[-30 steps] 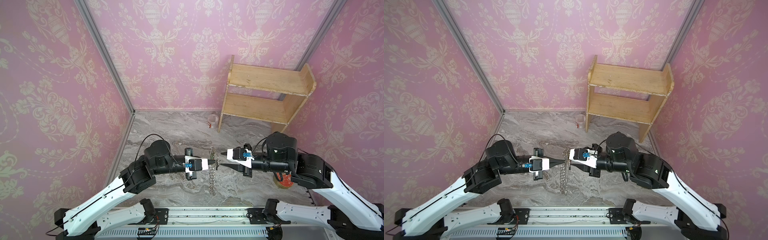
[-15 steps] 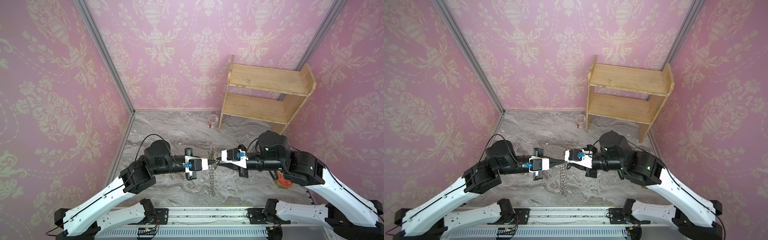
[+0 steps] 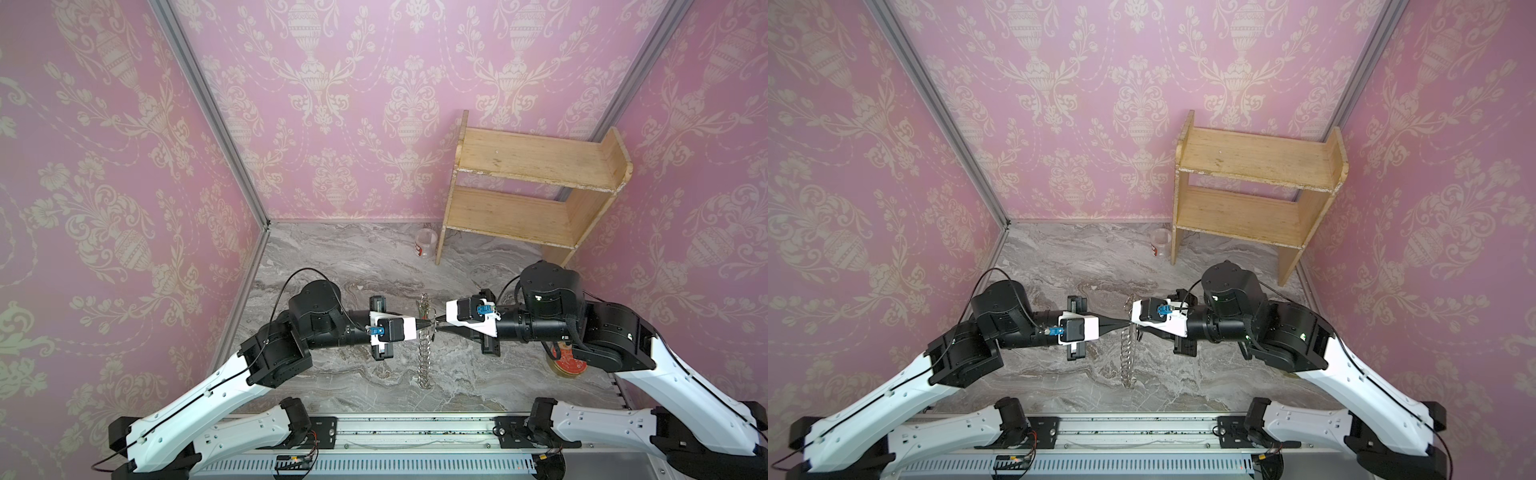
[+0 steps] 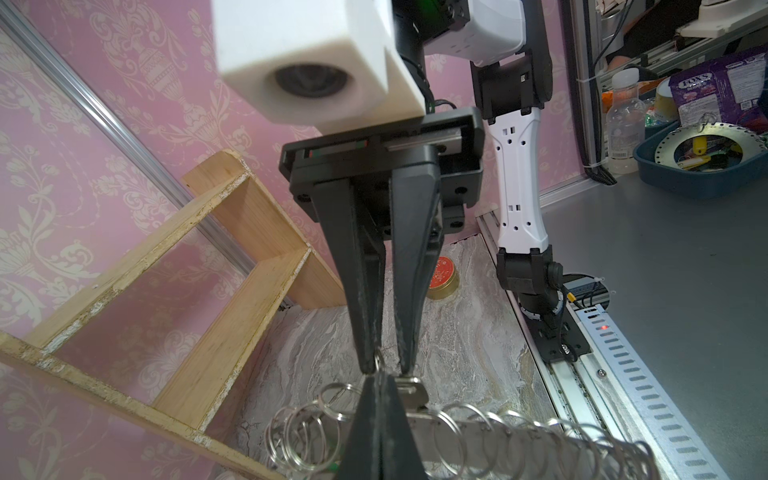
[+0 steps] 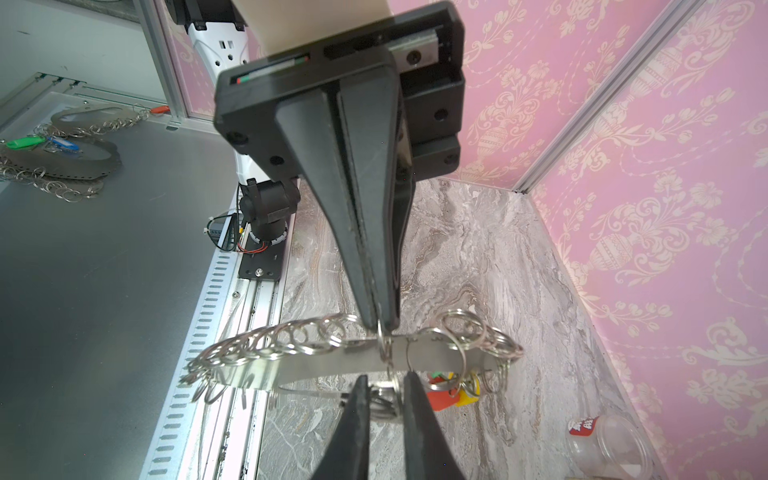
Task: Put the keys on the keyring
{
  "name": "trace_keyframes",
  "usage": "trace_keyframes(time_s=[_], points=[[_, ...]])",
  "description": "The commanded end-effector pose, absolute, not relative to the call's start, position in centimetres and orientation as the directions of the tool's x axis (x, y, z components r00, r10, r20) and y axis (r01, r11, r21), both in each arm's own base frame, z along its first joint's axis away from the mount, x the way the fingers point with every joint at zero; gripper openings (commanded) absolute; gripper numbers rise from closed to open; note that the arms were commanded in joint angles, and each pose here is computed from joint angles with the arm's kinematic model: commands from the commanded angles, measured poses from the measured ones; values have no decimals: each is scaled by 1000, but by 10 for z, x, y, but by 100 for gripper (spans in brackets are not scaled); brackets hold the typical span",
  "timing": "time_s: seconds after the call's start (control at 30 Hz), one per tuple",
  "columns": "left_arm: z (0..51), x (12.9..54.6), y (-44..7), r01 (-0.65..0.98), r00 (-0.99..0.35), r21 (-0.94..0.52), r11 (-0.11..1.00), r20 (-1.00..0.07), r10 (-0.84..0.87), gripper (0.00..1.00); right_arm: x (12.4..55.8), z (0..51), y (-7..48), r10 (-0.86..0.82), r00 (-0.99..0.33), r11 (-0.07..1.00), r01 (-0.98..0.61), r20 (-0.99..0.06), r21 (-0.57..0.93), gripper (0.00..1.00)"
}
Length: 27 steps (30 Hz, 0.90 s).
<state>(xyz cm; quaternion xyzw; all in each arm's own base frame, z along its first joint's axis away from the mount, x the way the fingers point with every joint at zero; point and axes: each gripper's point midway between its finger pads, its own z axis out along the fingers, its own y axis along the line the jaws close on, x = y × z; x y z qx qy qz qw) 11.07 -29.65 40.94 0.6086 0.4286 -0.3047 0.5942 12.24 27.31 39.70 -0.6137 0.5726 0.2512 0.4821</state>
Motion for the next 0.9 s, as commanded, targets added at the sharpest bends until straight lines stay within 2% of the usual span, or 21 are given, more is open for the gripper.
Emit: trace_keyframes(time_s=[0.0,0.43,0.87], points=[[426,107,-296,875,467,477,88,-877,113,0,119,407,268,-443,232,117,-943,-866,-312,15],[430,109,-294,867,476,485,114,-874,99,0,120,406,266,-451,216,131,-944,-866,-304,0],[452,113,-288,841,507,494,220,-862,-6,0,121,389,268,-441,127,163,-962,-888,-219,0]])
